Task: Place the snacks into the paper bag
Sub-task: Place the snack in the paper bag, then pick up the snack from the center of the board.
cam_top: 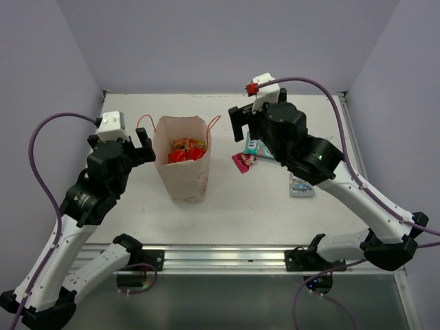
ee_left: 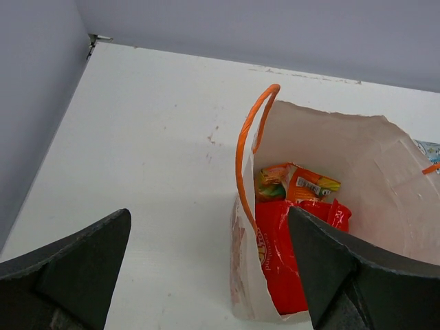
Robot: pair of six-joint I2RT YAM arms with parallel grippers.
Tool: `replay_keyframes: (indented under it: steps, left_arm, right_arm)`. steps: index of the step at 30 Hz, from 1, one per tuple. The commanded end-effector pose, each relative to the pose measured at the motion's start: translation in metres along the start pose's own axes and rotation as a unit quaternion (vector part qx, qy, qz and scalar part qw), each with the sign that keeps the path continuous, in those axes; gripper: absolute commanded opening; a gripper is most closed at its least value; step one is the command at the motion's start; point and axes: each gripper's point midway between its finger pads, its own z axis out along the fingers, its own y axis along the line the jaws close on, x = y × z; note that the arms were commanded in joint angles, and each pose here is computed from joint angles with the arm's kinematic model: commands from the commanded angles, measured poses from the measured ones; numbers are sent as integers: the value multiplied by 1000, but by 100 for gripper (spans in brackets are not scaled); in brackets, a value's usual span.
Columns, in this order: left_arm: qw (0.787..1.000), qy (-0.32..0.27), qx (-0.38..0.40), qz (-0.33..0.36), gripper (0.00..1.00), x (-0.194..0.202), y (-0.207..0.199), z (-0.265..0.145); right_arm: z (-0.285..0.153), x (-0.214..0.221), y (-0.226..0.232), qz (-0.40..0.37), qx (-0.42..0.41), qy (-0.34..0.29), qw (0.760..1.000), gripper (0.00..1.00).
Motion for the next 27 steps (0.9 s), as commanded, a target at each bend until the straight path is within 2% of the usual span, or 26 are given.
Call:
replay_keyframes:
  steps: [1,5,9,13,17,18,23,24,27]
  left_arm:
    - [999,-39,-10,2,100,-17,4,1]
    - [998,-58,-24,9,100,-13,12,4]
    - [996,-81,-41,6,100,-9,22,3]
    - [993,-111,-42,-14,100,-7,25,3]
    - [991,-119,-53,-19,100,3,32,5]
    - [991,-117,-54,-18,100,5,32,5]
    - [992,-105,-63,-11,100,21,35,12]
    - [993,-103,-65,-12,100,22,36,12]
    - [992,-105,-65,-17,100,22,36,10]
  right_arm:
    - [-10,4,-38,41,91,-22,995,98]
    - [-7,56,-62,47,144,18,988,99]
    - [-11,96,-96,89,193,47,976,99]
    - [-15,137,-141,137,266,72,952,99]
    - [-17,188,-166,145,312,126,930,99]
    - [-19,200,-178,157,331,139,920,98]
    - [-17,280,-184,246,336,221,882,99]
    - [-20,292,-193,275,353,225,865,99]
    - [-20,328,-196,339,353,247,836,99]
